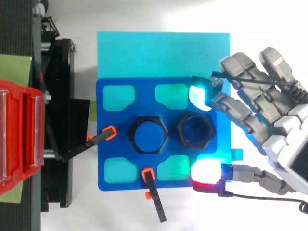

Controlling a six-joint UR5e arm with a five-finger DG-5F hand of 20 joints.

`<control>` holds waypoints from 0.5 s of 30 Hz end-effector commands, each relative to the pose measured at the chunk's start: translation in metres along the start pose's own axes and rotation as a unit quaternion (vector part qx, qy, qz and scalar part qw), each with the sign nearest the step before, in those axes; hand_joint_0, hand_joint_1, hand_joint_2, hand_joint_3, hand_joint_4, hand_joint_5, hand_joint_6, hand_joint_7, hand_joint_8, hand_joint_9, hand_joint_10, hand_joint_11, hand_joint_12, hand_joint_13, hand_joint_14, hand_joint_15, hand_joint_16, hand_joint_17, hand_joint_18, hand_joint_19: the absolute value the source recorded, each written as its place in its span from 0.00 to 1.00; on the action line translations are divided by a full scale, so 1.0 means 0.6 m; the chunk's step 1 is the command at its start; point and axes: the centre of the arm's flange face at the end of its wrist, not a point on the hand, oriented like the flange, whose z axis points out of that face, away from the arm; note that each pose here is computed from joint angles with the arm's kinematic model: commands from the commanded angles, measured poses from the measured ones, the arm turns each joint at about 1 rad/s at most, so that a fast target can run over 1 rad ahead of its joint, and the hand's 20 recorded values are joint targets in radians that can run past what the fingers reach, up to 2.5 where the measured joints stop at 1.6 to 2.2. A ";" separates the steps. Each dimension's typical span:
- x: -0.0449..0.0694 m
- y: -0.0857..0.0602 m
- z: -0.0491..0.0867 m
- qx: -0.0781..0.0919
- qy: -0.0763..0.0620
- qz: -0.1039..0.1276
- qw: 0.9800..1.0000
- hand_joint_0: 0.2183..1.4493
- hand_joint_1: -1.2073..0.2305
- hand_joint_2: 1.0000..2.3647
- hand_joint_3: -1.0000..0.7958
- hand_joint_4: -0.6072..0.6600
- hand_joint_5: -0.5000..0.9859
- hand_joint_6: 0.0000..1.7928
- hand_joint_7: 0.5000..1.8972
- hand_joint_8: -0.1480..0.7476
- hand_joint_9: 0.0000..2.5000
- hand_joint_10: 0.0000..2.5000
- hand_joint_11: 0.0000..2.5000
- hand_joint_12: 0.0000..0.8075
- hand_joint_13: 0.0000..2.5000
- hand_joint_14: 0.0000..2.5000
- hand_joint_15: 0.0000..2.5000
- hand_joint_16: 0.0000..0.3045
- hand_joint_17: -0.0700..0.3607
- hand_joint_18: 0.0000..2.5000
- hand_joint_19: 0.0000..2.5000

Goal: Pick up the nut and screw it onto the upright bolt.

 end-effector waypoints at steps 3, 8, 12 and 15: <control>0.001 0.000 0.000 -0.001 0.000 0.000 1.000 0.10 0.43 0.00 0.28 0.68 0.17 0.28 0.16 0.51 0.12 0.00 0.00 0.50 0.15 0.00 0.00 0.18 0.45 0.03 0.00; 0.001 0.000 0.000 -0.001 0.000 0.000 1.000 0.14 0.41 0.00 0.28 0.70 0.19 0.28 0.24 0.49 0.14 0.00 0.00 0.46 0.17 0.00 0.00 0.16 0.42 0.06 0.00; 0.002 -0.002 0.001 0.000 0.000 -0.002 1.000 0.15 0.39 0.00 0.28 0.72 0.19 0.28 0.29 0.49 0.15 0.00 0.00 0.45 0.18 0.00 0.00 0.15 0.40 0.08 0.00; 0.001 -0.002 0.002 -0.001 0.000 -0.001 1.000 0.16 0.39 0.00 0.28 0.73 0.20 0.28 0.33 0.49 0.16 0.00 0.00 0.44 0.19 0.00 0.00 0.14 0.39 0.08 0.00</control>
